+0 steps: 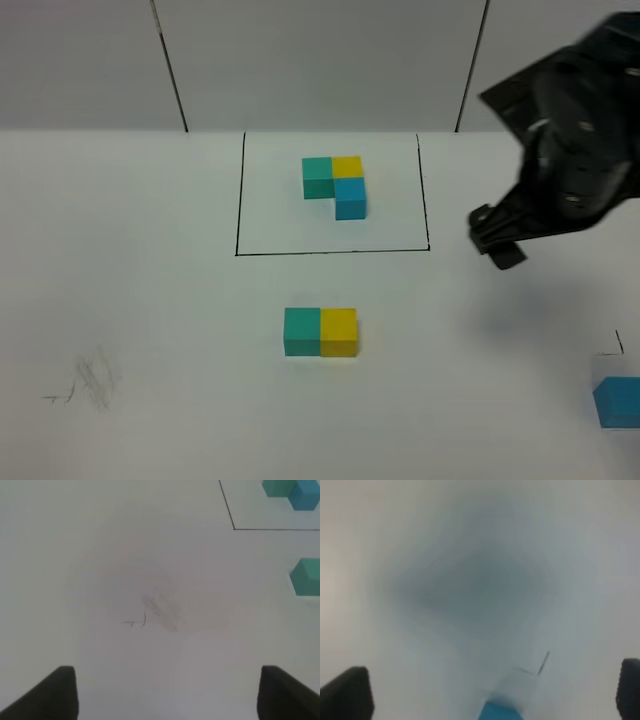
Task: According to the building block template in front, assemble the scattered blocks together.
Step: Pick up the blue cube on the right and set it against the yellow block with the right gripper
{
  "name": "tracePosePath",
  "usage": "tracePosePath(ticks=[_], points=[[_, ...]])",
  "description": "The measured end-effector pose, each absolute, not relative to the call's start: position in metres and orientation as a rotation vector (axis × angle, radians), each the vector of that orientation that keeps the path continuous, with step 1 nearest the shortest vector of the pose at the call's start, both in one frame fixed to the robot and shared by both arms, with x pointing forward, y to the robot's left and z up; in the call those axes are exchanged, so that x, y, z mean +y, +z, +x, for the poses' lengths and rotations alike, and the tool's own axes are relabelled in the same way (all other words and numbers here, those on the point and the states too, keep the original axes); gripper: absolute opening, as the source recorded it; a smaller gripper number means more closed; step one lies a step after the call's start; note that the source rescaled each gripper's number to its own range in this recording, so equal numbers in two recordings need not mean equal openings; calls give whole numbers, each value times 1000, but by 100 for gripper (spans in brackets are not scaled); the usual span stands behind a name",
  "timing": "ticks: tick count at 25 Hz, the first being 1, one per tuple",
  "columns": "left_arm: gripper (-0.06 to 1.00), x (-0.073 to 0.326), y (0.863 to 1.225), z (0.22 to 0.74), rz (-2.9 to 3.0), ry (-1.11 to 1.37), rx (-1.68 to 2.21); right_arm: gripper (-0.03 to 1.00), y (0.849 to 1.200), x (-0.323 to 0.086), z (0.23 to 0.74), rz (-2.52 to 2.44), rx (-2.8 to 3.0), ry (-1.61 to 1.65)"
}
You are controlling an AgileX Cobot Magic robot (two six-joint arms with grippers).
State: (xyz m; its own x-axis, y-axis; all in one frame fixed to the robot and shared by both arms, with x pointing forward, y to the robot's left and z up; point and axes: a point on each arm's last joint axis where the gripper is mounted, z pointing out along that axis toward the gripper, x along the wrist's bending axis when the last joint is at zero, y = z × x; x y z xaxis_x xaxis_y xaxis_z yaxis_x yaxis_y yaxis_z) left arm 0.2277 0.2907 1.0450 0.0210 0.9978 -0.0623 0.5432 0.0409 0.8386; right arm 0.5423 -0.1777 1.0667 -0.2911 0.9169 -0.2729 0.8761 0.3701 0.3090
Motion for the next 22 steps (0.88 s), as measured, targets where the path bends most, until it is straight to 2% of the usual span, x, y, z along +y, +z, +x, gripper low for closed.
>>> tracePosePath(ticks=[4, 10, 22], points=[[59, 291, 1045, 228, 1589, 812, 1610, 100, 1074, -236, 502, 1733, 2027, 264], [59, 291, 1045, 228, 1589, 812, 1610, 100, 1033, -285, 473, 1925, 1894, 249], [59, 291, 1045, 228, 1589, 812, 1610, 97, 943, -290, 484, 2093, 1998, 171]])
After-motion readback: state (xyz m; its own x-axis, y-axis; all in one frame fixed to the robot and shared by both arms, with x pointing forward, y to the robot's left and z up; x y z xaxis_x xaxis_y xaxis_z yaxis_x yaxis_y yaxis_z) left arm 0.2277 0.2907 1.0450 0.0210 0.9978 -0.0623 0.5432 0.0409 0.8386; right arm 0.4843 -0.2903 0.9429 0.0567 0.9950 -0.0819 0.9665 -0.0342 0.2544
